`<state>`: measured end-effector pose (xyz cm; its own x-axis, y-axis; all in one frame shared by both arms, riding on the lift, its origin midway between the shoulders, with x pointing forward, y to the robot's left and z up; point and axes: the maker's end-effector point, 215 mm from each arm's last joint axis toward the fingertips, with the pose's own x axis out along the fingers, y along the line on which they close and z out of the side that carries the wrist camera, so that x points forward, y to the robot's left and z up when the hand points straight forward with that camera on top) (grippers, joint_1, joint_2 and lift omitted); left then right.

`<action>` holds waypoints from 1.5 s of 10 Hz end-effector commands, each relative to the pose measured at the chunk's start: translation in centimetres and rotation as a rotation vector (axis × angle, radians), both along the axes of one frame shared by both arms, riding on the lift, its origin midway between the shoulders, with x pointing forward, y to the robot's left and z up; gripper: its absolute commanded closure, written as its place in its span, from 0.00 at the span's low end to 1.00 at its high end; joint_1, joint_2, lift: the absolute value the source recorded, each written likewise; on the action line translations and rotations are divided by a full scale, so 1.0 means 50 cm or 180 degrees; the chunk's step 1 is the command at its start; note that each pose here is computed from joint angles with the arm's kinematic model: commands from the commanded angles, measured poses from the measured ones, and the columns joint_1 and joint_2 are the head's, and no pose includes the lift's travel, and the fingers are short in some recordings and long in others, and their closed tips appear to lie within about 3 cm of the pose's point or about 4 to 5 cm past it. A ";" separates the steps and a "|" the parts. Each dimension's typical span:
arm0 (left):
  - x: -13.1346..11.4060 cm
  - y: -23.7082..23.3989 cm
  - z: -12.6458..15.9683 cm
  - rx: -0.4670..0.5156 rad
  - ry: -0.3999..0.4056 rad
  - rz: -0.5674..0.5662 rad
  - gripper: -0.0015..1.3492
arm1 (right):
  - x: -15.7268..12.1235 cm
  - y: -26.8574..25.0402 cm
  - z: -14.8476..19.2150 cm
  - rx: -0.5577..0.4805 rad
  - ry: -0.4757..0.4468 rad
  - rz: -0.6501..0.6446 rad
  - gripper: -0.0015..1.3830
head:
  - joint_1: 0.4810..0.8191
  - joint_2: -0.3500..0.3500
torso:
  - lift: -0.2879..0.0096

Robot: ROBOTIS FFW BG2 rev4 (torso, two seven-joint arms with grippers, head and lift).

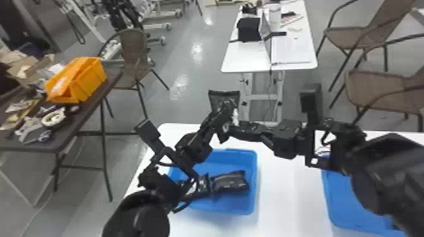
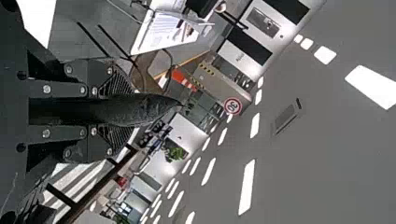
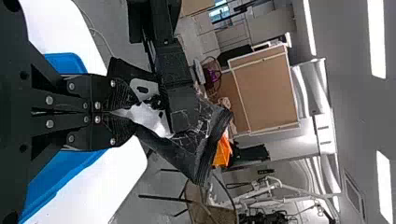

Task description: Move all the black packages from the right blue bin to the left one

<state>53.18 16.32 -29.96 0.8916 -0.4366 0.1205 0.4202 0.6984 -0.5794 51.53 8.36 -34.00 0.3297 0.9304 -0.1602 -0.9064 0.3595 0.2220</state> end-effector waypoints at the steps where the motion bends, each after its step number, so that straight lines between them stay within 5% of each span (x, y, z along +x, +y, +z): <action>1: -0.002 0.000 0.005 -0.0105 -0.0038 0.0027 0.90 | 0.008 -0.002 -0.001 0.0049 -0.0015 -0.0041 0.81 | 0.63 0.86 | 0.97; 3: 0.000 0.038 0.001 0.0030 -0.0107 0.0209 0.90 | 0.048 -0.070 0.005 0.0336 -0.0077 -0.0406 0.07 | 0.63 0.86 | 0.97; 4: -0.004 0.078 -0.017 0.0275 -0.0114 0.0404 0.90 | 0.072 -0.139 0.029 0.0376 -0.0237 -0.0708 0.01 | 0.63 0.85 | 0.97; 6: -0.022 0.161 -0.097 0.1394 -0.0071 0.0711 0.90 | 0.090 -0.299 0.028 0.0063 -0.0517 -0.1439 0.19 | 0.63 0.81 | 0.97; 7: -0.034 0.168 -0.145 0.1945 -0.0105 0.0720 0.90 | 0.076 -0.359 -0.003 0.0057 -0.0414 -0.1729 0.23 | 0.63 0.77 | 0.97; 9: -0.049 0.148 -0.247 0.2308 -0.0038 0.0582 0.90 | 0.047 -0.404 -0.049 0.0048 -0.0203 -0.1848 0.27 | 0.63 0.72 | 0.97; 11: -0.042 0.115 -0.251 0.2384 -0.0126 0.0491 0.89 | 0.048 -0.404 -0.055 0.0007 -0.0190 -0.1843 0.27 | 0.63 0.68 | 0.97; 12: -0.039 0.116 -0.242 0.2303 -0.0167 0.0527 0.63 | 0.050 -0.405 -0.058 0.0012 -0.0178 -0.1845 0.27 | 0.63 0.67 | 0.97; 13: -0.042 0.119 -0.236 0.2134 -0.0194 0.0579 0.18 | 0.049 -0.406 -0.059 0.0002 -0.0176 -0.1844 0.27 | 0.63 0.66 | 0.97; 14: -0.042 0.122 -0.217 0.2129 -0.0286 0.0620 0.00 | 0.048 -0.410 -0.057 -0.0011 -0.0186 -0.1849 0.27 | 0.63 0.65 | 0.97; 15: -0.042 0.120 -0.199 0.2040 -0.0341 0.0648 0.07 | 0.046 -0.424 -0.058 -0.0028 -0.0190 -0.1879 0.27 | 0.63 0.66 | 0.97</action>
<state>51.10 22.43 -40.43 0.9604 -0.2769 -0.0312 0.2776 0.9604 0.0228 53.86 -12.50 -36.92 0.7969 0.5896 -0.1314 -0.5669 0.8051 0.1742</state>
